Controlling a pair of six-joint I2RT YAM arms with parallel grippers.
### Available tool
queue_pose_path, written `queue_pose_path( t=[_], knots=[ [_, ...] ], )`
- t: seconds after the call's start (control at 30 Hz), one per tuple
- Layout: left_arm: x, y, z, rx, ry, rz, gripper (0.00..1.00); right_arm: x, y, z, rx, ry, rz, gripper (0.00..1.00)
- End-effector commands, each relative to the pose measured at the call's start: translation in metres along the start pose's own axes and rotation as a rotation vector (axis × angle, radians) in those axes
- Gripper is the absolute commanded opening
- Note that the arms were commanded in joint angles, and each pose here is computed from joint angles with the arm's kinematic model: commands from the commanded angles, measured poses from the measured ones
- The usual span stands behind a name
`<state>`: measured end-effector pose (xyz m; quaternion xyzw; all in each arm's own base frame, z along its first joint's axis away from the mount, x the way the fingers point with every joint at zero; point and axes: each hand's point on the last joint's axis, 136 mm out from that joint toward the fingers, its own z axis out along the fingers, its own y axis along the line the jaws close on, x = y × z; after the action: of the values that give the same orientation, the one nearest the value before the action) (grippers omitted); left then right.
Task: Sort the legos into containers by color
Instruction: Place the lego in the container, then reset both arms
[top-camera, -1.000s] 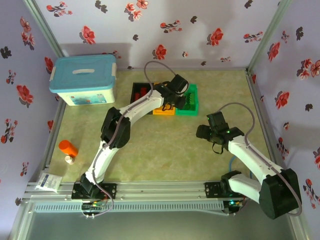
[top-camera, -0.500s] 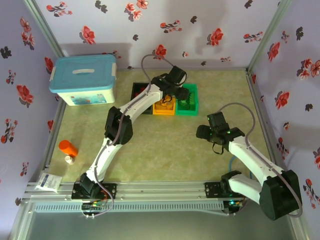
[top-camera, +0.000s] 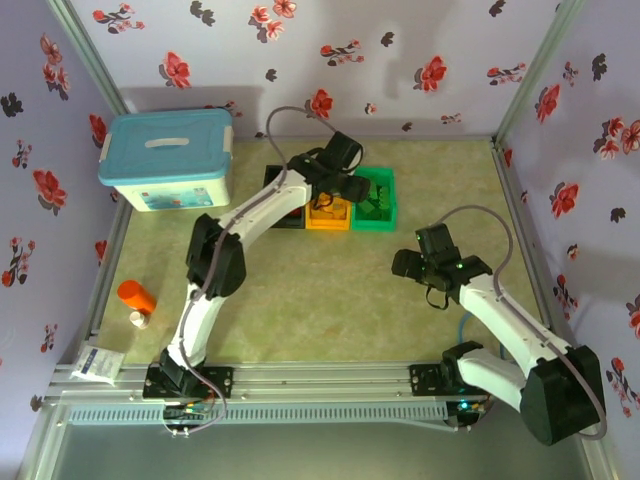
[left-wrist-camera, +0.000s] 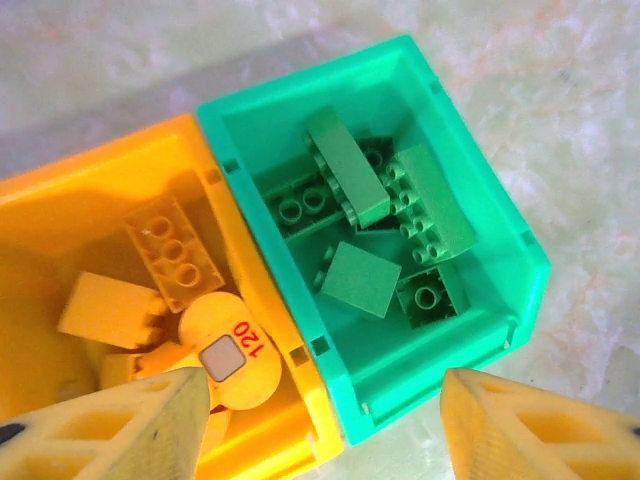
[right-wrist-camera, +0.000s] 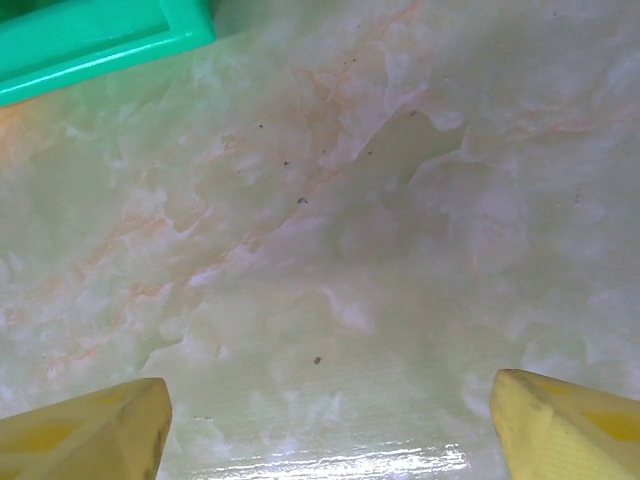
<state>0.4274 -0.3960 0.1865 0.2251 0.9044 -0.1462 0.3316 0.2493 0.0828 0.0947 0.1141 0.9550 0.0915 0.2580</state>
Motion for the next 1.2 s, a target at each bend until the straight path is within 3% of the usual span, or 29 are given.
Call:
queue_pose_path(
  t=[0.0, 0.17, 0.3, 0.43, 0.47, 0.63, 0.9, 1.0, 1.03, 1.17],
  knots=[
    [-0.030, 0.008, -0.049, -0.026, -0.164, 0.007, 0.63, -0.018, -0.001, -0.014, 0.020, -0.054, -0.021, 0.86],
    [-0.016, 0.038, -0.089, -0.120, -0.252, -0.011, 0.64, -0.039, 0.005, -0.034, 0.006, -0.148, -0.083, 0.87],
    [0.007, 0.076, -0.125, -0.224, -0.331, -0.083, 0.69, -0.057, 0.003, -0.057, -0.009, -0.297, -0.100, 0.87],
    [0.045, 0.120, -0.161, -0.355, -0.411, -0.164, 0.78, -0.066, -0.007, -0.073, -0.021, -0.481, -0.108, 0.90],
    [0.058, 0.132, -0.168, -0.396, -0.421, -0.177, 0.80, -0.067, -0.010, -0.077, -0.025, -0.536, -0.107, 0.99],
    [0.115, 0.185, -0.200, -0.642, -0.428, -0.184, 0.81, -0.070, -0.027, -0.095, -0.028, -0.751, -0.079, 0.99],
    [0.176, 0.234, -0.242, -0.975, -0.471, -0.141, 0.83, -0.060, -0.065, -0.078, 0.167, -0.769, -0.059, 0.99],
    [0.193, 0.243, -0.248, -1.049, -0.496, -0.127, 0.84, -0.062, -0.072, -0.080, 0.210, -0.776, -0.034, 0.99],
    [0.199, 0.246, -0.250, -1.069, -0.496, -0.127, 0.91, -0.063, -0.074, -0.082, 0.223, -0.780, -0.033, 0.99],
    [0.221, 0.253, -0.251, -1.125, -0.465, -0.123, 0.93, -0.065, -0.081, -0.085, 0.279, -0.801, -0.049, 0.99]
  ],
)
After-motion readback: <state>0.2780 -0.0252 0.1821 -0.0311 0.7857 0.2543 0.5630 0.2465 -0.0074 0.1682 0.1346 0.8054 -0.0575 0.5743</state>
